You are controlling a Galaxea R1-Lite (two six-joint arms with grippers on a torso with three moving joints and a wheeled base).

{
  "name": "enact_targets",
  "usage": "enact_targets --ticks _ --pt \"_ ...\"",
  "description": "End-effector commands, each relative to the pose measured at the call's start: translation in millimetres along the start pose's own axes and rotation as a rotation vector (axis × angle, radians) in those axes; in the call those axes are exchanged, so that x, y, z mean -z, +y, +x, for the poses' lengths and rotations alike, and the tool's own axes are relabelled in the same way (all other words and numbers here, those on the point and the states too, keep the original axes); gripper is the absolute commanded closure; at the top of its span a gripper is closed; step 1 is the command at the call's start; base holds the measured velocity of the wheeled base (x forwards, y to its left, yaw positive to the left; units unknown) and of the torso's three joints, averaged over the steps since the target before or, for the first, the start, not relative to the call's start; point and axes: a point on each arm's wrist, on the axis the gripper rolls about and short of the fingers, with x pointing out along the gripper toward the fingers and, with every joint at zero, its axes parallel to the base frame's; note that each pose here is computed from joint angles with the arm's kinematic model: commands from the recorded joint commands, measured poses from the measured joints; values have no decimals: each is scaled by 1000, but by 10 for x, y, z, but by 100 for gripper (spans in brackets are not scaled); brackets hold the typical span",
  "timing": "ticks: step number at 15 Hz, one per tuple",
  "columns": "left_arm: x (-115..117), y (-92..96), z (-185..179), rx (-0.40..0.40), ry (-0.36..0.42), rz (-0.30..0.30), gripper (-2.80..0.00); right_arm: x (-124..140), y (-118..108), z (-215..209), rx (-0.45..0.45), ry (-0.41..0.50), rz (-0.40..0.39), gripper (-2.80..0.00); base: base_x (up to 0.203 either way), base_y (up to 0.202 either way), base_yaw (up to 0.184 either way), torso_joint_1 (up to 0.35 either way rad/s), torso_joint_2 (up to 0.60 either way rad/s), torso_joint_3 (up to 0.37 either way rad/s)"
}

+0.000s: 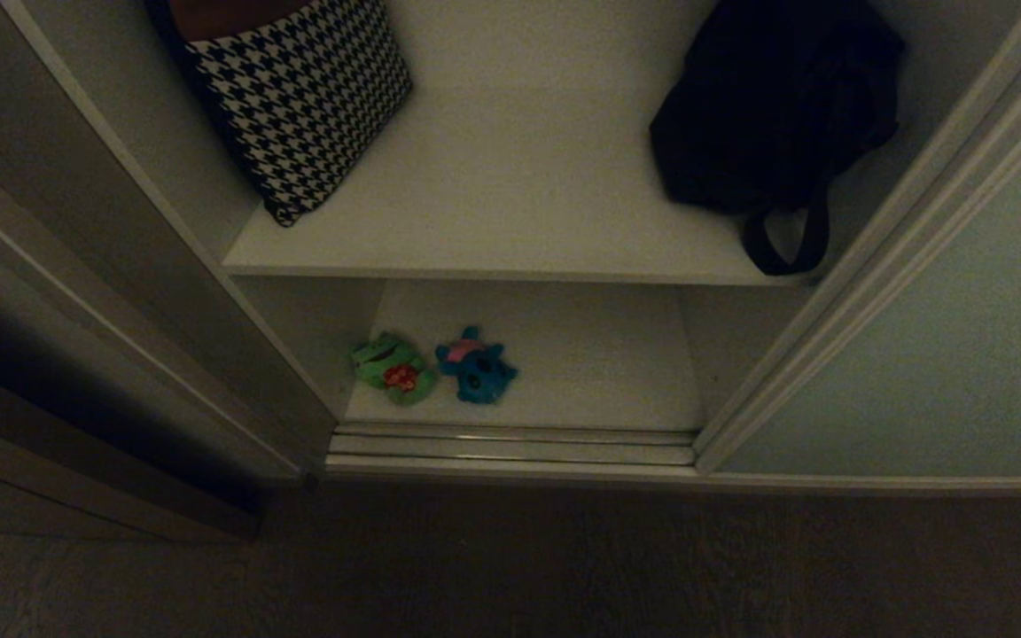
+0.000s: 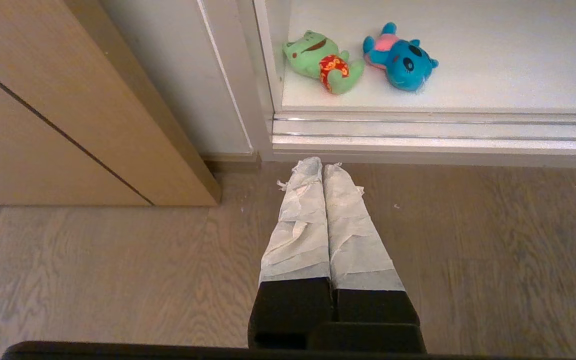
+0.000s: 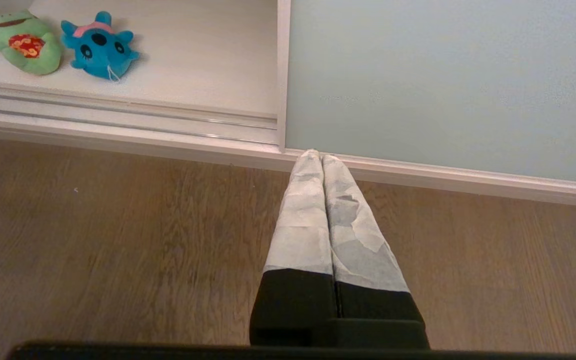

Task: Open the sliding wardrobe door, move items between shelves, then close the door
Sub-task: Close the door

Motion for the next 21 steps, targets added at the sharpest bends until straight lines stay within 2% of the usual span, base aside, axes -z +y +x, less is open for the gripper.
enact_targets --ticks 1,6,18,19,21 --pt "3 0 4 0 7 5 0 0 0 0 -1 0 -1 0 0 0 0 0 0 0" --pt "-5 1 3 -1 2 -27 0 0 0 0 -1 0 0 0 0 0 0 1 1 38" --pt "-5 1 3 0 2 -27 0 -2 0 1 1 0 -7 0 0 0 0 0 0 0" --pt "-5 1 3 -1 2 -27 0 -21 -2 -10 7 -2 -7 0 0 0 0 0 0 0" --pt "-5 1 3 -1 2 -27 0 -230 -10 -101 31 -24 3 0 0 0 0 0 0 0"
